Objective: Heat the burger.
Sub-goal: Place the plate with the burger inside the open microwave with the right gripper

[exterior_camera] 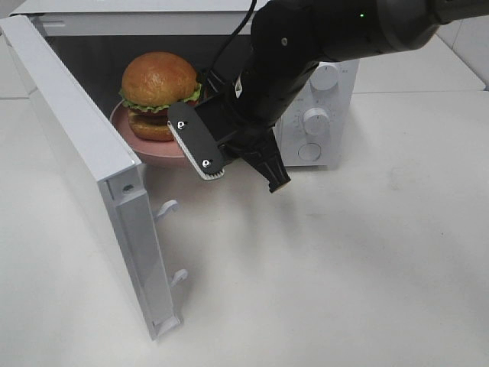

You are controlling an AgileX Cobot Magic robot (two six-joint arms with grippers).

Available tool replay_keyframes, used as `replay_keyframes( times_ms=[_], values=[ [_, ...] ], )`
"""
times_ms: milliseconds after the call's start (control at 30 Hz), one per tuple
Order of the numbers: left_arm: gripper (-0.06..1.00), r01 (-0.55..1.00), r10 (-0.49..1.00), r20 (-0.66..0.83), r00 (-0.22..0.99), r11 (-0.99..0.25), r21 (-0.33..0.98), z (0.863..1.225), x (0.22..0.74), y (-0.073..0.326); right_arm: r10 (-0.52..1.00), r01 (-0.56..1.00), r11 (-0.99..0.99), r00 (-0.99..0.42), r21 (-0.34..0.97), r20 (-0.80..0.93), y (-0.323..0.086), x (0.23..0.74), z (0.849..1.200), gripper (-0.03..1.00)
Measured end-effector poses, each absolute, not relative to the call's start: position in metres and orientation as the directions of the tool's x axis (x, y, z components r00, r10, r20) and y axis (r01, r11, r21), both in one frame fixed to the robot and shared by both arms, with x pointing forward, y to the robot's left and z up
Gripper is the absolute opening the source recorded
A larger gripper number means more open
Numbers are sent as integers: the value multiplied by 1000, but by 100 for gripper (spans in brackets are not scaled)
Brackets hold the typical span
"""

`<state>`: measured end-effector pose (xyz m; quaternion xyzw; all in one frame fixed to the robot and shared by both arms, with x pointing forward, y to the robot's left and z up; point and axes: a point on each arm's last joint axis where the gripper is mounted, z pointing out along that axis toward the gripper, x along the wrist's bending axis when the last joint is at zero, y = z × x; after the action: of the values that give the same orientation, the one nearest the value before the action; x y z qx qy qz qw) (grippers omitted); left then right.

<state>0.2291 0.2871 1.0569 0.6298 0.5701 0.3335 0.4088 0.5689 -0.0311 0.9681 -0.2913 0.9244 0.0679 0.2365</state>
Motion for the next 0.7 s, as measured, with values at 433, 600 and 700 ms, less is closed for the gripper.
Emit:
replay_keyframes(
  times_ms=[433, 600, 700],
  values=[
    [97, 445, 991, -46, 127, -16, 895, 1057, 229, 287, -448, -506, 863, -758, -6, -475, -10, 598, 957, 7],
    [97, 445, 991, -46, 127, -16, 895, 1057, 229, 287, -415, -469, 883, -770, -11, -484, -3, 610, 951, 7],
    [97, 445, 991, -46, 127, -16, 895, 1057, 229, 287, -407, -458, 889, -768, -21, -494, 1, 617, 949, 7]
  ],
)
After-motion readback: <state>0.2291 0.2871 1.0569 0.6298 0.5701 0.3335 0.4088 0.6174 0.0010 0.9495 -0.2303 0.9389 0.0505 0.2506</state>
